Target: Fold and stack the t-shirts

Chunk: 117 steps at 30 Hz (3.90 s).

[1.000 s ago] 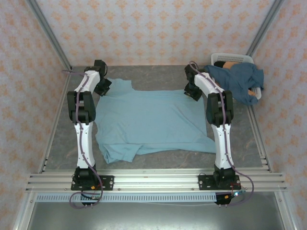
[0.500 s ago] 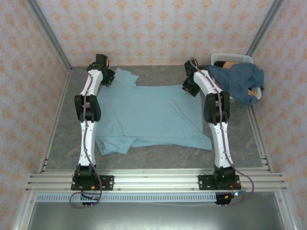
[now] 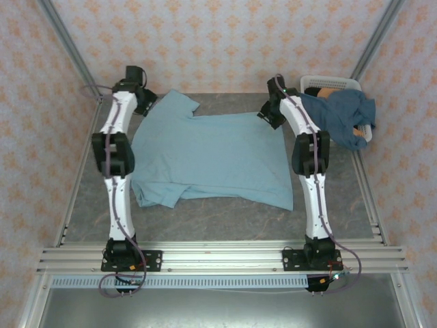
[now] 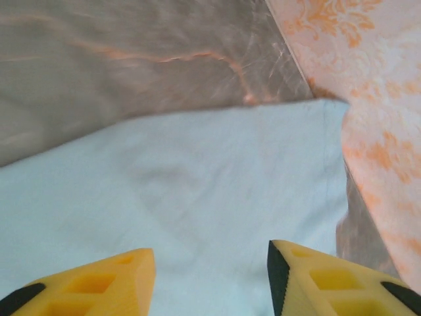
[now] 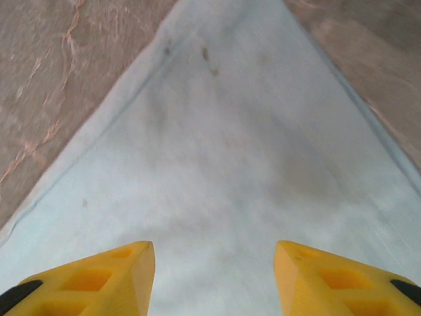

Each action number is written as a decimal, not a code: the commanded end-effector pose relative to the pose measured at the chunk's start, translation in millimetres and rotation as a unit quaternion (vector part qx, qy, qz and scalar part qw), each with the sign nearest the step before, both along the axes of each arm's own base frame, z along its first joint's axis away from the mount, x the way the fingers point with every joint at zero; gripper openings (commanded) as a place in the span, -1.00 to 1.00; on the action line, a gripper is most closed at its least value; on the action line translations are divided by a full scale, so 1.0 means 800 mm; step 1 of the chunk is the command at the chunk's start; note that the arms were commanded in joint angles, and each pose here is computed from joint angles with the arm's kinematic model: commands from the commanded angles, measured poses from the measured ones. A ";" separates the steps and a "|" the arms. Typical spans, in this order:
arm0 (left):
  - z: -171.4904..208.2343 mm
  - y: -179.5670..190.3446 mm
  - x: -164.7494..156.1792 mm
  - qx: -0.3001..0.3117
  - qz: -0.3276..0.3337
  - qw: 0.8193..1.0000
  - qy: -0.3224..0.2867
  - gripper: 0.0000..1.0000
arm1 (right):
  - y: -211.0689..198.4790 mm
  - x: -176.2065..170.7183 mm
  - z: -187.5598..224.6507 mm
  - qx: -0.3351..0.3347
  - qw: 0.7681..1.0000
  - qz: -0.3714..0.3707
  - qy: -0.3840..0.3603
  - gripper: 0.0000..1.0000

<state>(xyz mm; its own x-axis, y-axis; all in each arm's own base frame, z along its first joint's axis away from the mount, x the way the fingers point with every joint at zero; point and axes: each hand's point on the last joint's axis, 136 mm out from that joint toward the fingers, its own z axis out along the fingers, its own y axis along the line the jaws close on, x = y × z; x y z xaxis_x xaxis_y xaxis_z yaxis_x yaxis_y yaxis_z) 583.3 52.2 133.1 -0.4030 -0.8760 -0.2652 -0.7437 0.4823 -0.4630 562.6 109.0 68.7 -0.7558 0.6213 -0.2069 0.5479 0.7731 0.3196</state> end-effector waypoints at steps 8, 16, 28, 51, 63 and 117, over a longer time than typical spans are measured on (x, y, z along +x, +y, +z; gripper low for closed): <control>-0.014 0.002 -0.336 -0.001 0.014 0.982 0.186 -0.35 | 0.011 -0.162 0.102 0.056 0.997 -0.027 -0.040 0.03; -0.076 -0.049 -0.404 -0.070 -0.032 0.978 0.195 -0.35 | 0.010 -0.326 0.041 0.085 0.996 -0.003 0.040 0.05; -0.116 -0.058 -0.421 -0.048 -0.055 0.971 0.227 -0.54 | -0.031 -0.417 0.003 0.038 0.995 -0.032 0.086 0.07; -0.044 -0.097 -0.624 -0.076 -0.004 0.952 0.296 -1.00 | -0.068 -0.433 -0.016 -0.019 0.980 -0.149 0.133 0.00; -0.058 -0.087 -0.626 -0.046 -0.009 0.951 0.307 -1.00 | 0.006 -0.332 0.004 -0.017 0.998 0.010 0.065 -0.09; -0.095 -0.081 -0.602 -0.011 0.006 0.947 0.322 -1.00 | -0.066 -0.502 -0.049 -0.026 0.965 -0.192 0.178 -0.16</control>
<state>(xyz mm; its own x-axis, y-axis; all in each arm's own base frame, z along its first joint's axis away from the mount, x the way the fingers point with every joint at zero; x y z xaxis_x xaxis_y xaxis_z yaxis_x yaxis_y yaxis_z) 111.5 -14.2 55.0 -0.4713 -0.8806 0.0487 -0.8797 0.4733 0.0457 172.9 64.0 25.5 -0.5362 0.8440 -0.0150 0.8419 0.5360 0.0620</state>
